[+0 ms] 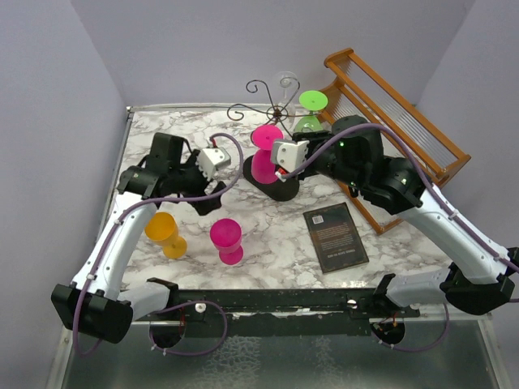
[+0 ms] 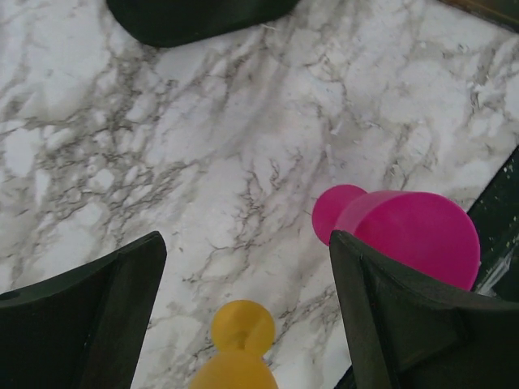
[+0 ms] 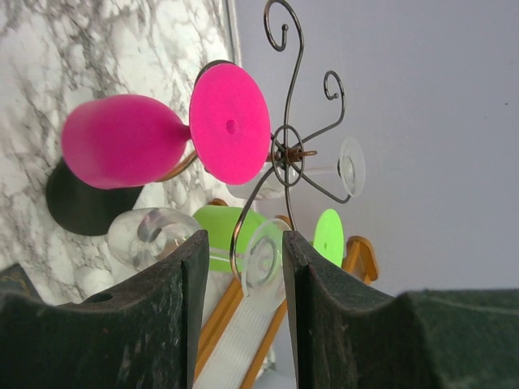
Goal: Place the wine glass upside down on the wine glass rack
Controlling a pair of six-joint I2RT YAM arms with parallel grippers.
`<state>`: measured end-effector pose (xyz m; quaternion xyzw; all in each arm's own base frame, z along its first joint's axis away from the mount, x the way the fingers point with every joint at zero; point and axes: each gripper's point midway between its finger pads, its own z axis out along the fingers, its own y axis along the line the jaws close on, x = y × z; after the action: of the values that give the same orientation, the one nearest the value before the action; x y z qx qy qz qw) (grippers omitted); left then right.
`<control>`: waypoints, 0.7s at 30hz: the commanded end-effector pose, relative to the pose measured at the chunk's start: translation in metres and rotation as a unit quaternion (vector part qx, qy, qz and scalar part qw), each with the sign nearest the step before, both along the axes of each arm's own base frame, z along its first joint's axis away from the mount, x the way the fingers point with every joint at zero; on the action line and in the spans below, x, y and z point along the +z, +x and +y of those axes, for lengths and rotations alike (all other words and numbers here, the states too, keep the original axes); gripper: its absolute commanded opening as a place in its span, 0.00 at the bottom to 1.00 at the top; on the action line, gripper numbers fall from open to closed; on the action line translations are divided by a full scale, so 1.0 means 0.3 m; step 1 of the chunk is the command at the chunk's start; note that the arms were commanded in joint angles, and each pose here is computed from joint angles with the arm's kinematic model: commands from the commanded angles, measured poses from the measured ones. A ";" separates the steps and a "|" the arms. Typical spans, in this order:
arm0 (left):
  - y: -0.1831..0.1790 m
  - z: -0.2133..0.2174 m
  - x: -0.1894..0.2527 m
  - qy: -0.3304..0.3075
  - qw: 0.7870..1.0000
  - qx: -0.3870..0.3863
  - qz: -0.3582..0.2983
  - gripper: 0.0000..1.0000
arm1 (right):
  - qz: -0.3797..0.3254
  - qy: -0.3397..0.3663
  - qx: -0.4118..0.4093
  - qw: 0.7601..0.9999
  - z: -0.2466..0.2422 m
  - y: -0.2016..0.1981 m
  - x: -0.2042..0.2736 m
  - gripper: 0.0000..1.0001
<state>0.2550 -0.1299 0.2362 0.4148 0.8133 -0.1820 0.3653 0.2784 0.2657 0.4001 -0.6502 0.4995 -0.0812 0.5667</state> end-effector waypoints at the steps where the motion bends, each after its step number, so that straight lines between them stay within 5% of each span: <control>1: -0.095 -0.070 -0.090 0.016 0.996 -0.084 0.027 0.84 | 0.025 0.057 0.028 0.998 -0.020 -0.048 0.079 0.43; 9: -0.153 -0.115 -0.203 0.049 0.988 -0.137 0.057 0.71 | 0.025 0.078 0.012 0.997 -0.083 -0.023 0.111 0.43; 21: -0.179 -0.122 -0.267 0.080 0.979 -0.176 0.070 0.19 | 0.035 0.118 0.001 0.992 -0.115 -0.001 0.155 0.45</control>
<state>0.2015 -0.1675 0.1538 0.5451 0.7769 -0.2134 0.2318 0.2844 0.2345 0.4282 -0.6002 0.5281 -0.0176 0.6005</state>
